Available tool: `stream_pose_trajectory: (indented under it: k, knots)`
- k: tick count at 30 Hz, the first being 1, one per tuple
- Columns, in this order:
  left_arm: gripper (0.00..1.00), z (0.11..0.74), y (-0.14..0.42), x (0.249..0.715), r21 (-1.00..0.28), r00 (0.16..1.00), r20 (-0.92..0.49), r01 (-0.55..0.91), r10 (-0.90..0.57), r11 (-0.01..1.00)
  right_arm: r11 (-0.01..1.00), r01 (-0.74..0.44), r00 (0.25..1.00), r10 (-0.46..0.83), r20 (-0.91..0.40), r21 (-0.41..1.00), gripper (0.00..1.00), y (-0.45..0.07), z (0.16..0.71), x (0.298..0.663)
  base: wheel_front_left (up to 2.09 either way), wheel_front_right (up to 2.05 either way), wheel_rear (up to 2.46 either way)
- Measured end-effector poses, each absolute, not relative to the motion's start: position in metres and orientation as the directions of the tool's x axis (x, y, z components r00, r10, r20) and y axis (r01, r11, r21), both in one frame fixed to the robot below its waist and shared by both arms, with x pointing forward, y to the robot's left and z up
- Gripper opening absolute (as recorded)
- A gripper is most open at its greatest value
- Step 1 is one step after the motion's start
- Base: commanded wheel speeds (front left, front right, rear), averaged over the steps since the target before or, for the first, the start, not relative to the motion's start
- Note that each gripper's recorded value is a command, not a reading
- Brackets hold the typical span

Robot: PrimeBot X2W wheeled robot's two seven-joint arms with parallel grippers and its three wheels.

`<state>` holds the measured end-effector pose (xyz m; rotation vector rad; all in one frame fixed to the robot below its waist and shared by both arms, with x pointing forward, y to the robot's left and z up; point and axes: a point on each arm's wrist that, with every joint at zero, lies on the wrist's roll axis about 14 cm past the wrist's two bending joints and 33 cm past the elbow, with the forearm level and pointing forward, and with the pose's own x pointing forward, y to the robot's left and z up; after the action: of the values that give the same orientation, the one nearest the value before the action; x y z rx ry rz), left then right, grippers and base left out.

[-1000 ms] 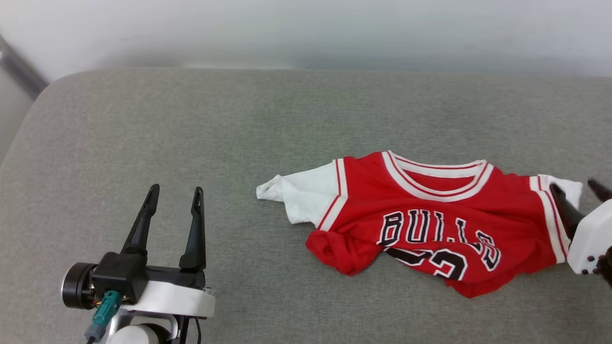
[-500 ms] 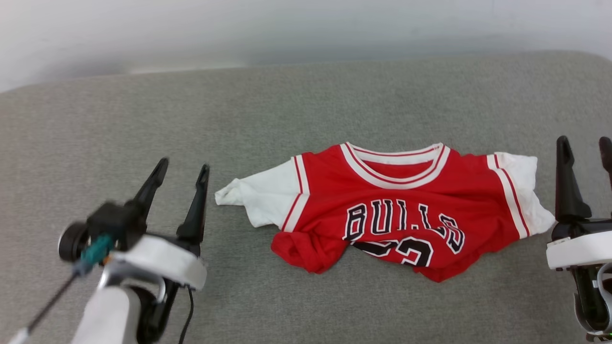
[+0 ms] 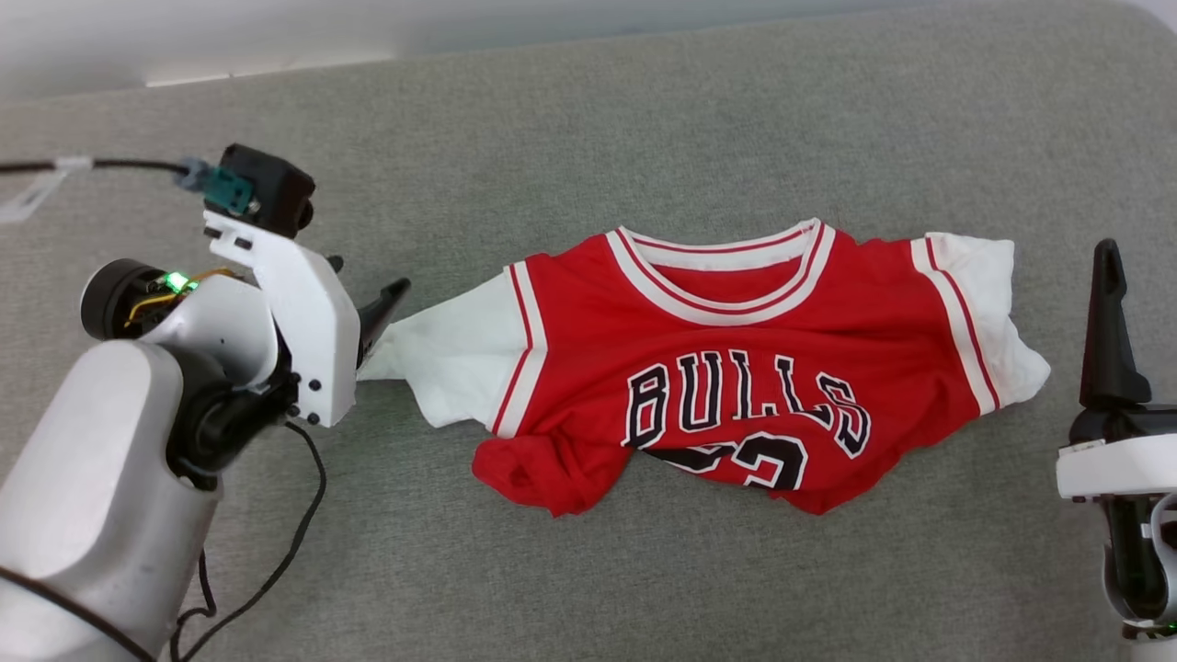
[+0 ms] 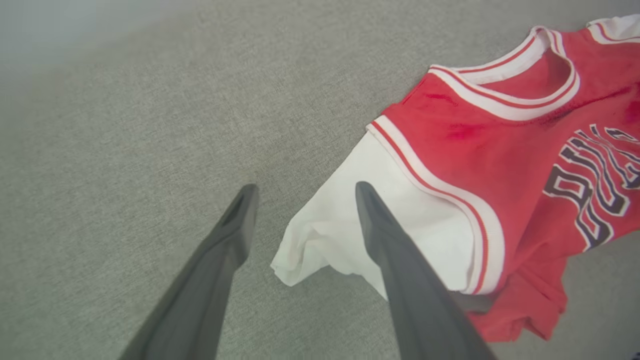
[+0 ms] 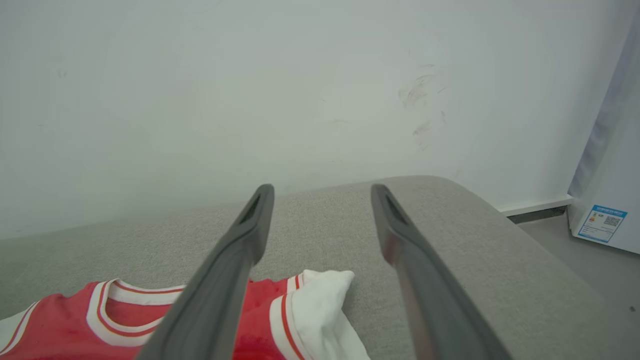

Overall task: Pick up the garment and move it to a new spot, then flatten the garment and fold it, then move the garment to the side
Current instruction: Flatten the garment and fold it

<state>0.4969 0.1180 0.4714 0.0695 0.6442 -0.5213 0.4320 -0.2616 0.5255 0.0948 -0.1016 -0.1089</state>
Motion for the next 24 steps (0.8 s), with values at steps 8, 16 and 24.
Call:
stream_pose_trajectory:
  k: [8,16,24]
  knots:
    - [1.0,0.427,0.122,0.494,-0.115,0.526,-0.757,0.476,-0.387,0.872,0.987,0.118,0.989,-0.127,0.079,0.105,1.0,-0.261,0.515,0.435,0.0,0.0,0.0]
    - [1.0,0.391,0.129,0.48,-0.105,0.428,-0.84,0.476,-0.334,0.873,0.989,0.105,0.992,-0.112,0.054,0.104,1.0,-0.255,0.503,0.441,0.0,0.0,0.0]
    - [1.0,0.382,0.139,0.467,-0.068,0.412,-0.861,0.49,-0.299,0.869,0.992,0.081,0.995,-0.087,0.058,0.101,1.0,-0.247,0.503,0.447,0.0,0.0,0.0]
